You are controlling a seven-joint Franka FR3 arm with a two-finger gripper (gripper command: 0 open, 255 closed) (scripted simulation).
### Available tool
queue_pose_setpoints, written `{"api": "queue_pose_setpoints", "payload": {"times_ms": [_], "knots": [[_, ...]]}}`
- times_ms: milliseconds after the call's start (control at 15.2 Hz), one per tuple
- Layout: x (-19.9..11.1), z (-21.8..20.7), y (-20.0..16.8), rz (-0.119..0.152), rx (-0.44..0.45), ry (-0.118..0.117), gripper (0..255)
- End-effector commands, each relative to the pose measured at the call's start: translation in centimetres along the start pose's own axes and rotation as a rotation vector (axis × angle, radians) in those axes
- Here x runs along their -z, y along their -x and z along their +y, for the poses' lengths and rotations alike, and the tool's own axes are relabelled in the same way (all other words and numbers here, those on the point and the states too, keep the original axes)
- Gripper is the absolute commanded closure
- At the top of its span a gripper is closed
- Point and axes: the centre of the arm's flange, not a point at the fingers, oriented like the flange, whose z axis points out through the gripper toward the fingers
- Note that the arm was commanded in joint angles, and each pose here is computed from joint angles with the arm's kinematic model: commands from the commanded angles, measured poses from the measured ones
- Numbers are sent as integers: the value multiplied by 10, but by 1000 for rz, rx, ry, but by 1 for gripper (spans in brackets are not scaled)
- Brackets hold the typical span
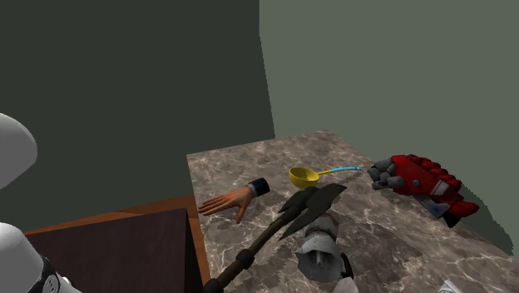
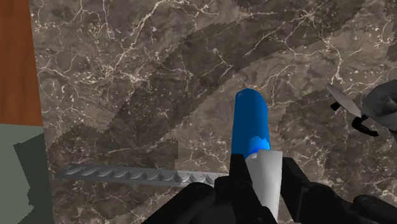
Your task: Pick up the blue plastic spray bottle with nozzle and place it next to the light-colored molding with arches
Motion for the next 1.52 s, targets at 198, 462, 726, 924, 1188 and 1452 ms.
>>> {"api": "queue_pose_setpoints", "payload": {"times_ms": [198, 462, 726, 924, 1188, 1452], "knots": [[-3, 63, 10, 0, 1, 0, 255], [-19, 73, 11, 0, 1, 0, 255], [-40, 73, 11, 0, 1, 0, 255], [-56, 73, 11, 0, 1, 0, 255], [-77, 73, 11, 0, 1, 0, 255], [-98, 73, 11, 0, 1, 0, 255]]}}
